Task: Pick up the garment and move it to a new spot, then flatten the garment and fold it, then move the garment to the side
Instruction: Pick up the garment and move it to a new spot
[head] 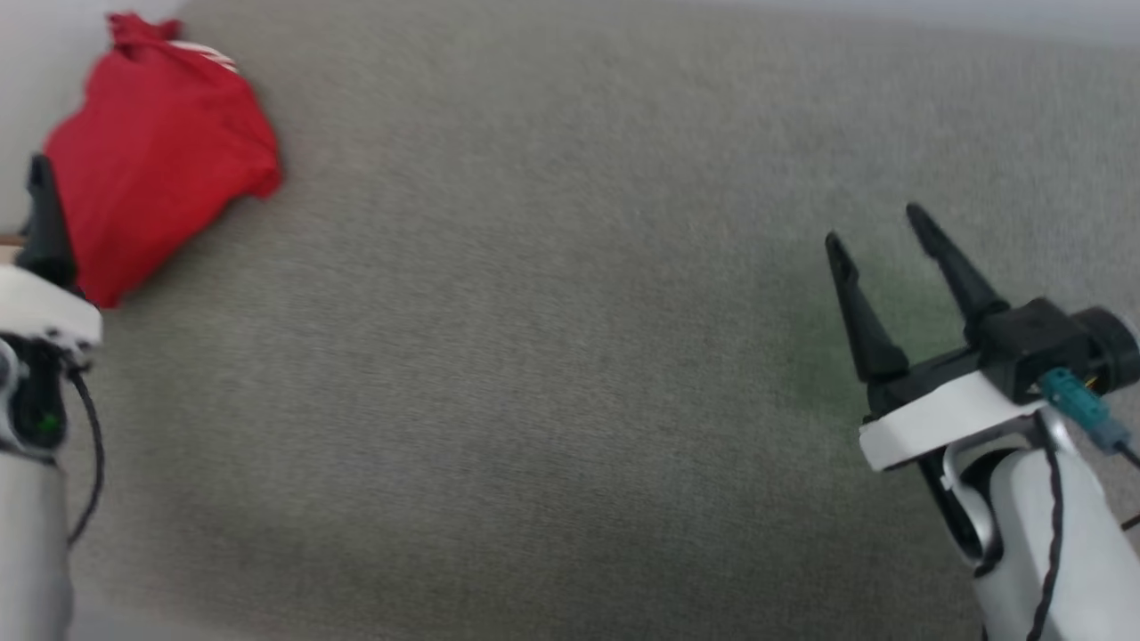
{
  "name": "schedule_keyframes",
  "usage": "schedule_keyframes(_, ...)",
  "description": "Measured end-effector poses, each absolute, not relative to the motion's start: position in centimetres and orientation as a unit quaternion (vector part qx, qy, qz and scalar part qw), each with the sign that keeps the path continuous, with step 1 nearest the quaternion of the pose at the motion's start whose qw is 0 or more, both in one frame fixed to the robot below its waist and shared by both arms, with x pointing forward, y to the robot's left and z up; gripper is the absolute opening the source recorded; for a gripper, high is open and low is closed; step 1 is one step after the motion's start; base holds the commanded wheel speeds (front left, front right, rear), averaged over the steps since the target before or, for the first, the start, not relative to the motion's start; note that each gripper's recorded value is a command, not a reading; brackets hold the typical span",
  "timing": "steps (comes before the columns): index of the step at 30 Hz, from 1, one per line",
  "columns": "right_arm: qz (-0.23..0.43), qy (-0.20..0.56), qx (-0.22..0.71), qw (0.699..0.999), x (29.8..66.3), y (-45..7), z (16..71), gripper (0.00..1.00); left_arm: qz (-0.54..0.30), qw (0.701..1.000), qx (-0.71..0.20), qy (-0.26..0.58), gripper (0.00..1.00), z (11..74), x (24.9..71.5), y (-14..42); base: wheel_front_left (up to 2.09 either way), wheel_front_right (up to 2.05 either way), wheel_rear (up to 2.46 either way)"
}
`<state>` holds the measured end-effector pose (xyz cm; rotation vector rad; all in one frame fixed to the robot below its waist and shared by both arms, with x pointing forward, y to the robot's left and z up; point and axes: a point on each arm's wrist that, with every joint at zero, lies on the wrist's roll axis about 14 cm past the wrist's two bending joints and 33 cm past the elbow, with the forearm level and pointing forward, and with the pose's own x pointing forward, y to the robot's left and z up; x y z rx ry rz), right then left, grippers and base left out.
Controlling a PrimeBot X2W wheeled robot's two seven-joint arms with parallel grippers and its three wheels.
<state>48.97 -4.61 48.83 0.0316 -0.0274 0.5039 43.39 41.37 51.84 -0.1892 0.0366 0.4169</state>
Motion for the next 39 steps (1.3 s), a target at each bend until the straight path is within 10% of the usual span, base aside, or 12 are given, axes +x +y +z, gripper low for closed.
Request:
schedule_keyframes(30,0.212,0.050,-0.039,0.975,51.7,-10.0,43.2,1.00,0.241,0.868,-0.140,0.412,1.00,34.5,51.1,40.6,0.00,0.00,0.00)
schedule_keyframes(31,0.212,0.048,-0.039,0.975,51.8,-10.0,43.3,1.00,0.239,0.866,-0.143,0.416,0.00,34.5,51.1,40.4,0.00,0.00,0.00)
schedule_keyframes(39,0.206,0.035,-0.041,0.977,51.9,-10.2,44.3,1.00,0.249,0.887,-0.138,0.363,0.00,36.5,51.5,41.3,0.00,0.00,0.00)
